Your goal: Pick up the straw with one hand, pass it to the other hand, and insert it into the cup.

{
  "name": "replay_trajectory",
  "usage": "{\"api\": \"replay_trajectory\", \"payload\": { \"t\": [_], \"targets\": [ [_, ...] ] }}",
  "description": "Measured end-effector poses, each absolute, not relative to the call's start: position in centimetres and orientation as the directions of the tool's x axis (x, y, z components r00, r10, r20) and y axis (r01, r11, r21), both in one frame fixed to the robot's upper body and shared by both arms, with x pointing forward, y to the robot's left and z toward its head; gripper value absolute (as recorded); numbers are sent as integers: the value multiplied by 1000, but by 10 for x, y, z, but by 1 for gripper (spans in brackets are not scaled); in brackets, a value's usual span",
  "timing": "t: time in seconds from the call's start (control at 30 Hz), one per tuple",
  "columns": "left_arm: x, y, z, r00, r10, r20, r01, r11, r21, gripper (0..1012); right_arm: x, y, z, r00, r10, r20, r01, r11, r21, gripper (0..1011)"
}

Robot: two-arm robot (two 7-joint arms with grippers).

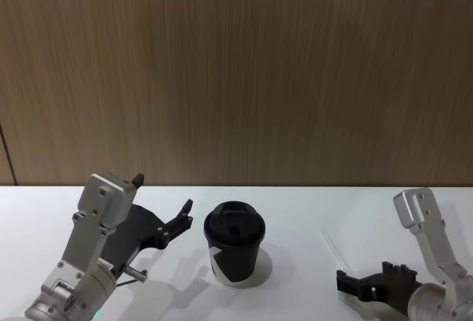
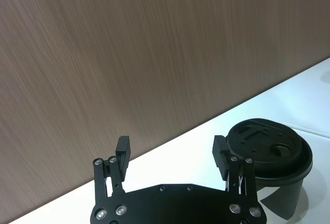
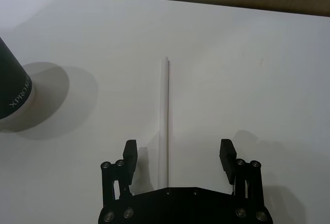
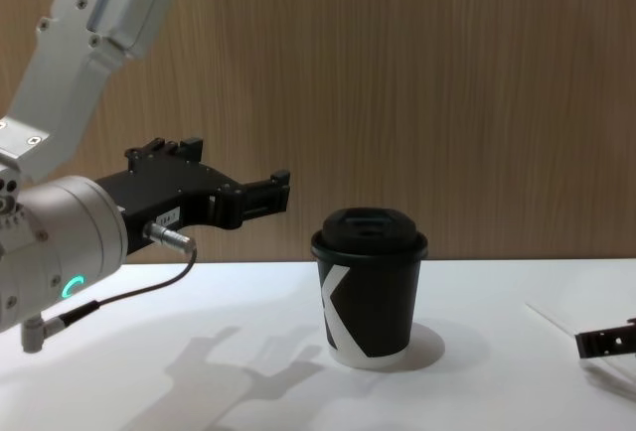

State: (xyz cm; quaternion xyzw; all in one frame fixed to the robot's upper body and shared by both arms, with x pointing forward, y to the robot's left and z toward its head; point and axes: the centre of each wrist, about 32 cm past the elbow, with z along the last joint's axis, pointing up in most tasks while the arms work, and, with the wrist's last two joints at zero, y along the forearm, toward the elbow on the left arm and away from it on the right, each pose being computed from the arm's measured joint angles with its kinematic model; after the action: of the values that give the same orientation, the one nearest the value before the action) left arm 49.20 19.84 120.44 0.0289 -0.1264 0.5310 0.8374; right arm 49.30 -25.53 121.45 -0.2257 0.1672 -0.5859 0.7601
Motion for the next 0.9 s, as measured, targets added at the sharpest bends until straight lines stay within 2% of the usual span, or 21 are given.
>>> {"api": "replay_trajectory", "payload": {
  "t": [0.57, 0.67, 0.9],
  "targets": [
    [492, 198, 1204, 404, 882, 243, -897, 434, -86, 1003, 491, -257, 1211, 265, -964, 13, 806, 214, -552, 996],
    [492, 198, 1204, 404, 882, 242, -897, 434, -86, 1003, 491, -257, 1211, 264, -964, 14, 806, 213, -552, 963],
    [492, 198, 1204, 404, 882, 242, -897, 434, -86, 1003, 491, -256, 1211, 264, -964, 14, 806, 213, -551, 776]
  ]
}}
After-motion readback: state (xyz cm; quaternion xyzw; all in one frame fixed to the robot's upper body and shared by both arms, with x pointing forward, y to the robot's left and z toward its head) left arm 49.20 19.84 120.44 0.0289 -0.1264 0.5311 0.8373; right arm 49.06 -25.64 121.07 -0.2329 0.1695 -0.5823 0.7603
